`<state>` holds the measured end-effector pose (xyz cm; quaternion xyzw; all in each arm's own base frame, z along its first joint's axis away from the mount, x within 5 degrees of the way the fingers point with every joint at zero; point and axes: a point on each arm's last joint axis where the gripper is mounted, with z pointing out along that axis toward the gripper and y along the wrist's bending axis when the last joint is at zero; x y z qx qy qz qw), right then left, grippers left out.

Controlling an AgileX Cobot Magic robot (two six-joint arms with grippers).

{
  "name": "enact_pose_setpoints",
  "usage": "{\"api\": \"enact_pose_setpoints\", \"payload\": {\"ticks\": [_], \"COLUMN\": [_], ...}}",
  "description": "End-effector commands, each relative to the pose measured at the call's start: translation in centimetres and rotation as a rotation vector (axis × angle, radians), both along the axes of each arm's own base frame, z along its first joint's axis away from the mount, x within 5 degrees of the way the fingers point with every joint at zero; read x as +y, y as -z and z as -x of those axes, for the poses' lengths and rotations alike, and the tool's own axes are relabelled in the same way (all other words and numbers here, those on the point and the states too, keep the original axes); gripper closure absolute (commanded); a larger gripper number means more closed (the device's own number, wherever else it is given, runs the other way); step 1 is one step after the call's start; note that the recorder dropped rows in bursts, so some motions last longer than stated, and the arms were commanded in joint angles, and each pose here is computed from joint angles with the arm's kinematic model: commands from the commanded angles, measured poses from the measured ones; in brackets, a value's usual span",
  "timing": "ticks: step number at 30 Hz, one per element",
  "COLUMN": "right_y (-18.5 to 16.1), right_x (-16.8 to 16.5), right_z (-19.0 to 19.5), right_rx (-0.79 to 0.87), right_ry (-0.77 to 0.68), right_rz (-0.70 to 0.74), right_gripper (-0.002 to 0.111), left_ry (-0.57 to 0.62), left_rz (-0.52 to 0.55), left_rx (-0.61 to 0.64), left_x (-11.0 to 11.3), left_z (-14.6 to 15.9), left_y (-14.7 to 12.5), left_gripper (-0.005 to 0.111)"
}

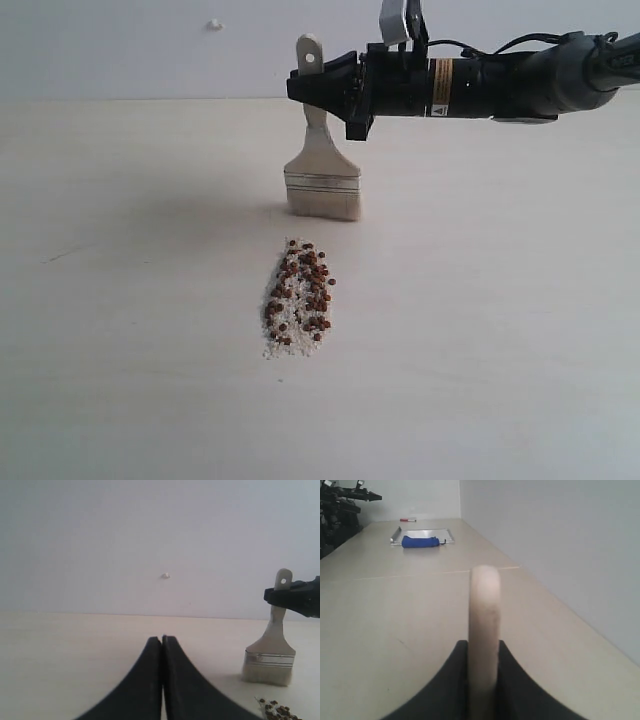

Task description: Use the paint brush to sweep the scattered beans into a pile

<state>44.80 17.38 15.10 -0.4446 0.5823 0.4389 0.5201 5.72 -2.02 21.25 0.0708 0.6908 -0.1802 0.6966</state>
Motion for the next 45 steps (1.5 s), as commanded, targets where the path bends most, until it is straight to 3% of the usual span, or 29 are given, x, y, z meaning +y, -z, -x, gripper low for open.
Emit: {"api": "enact_pose_setpoints", "payload": {"ticks": [1, 28, 45], "right_y": [0.4, 1.1, -0.8], "right_x": [0.1, 0.1, 4.2], "right_z": [0.1, 1.0, 3.3], "right_rx": [0.048, 0.229, 0.207], "right_ry": [-0.048, -0.114, -0.228], "right_rz": [0.024, 0.121, 0.165], "right_gripper": [0.108, 0.108, 0.108], "left_ry": [-0.004, -0.004, -0.004], "left_rz": [0.005, 0.003, 0.003], "left_rx": [-0.004, -0.004, -0.004], "left_x": [0.1, 0.1, 0.1], "left_z": [0.0, 0.0, 0.0], "left_y": [0.1, 0.1, 0.1], "left_gripper": [0.107, 0.107, 0.107]}}
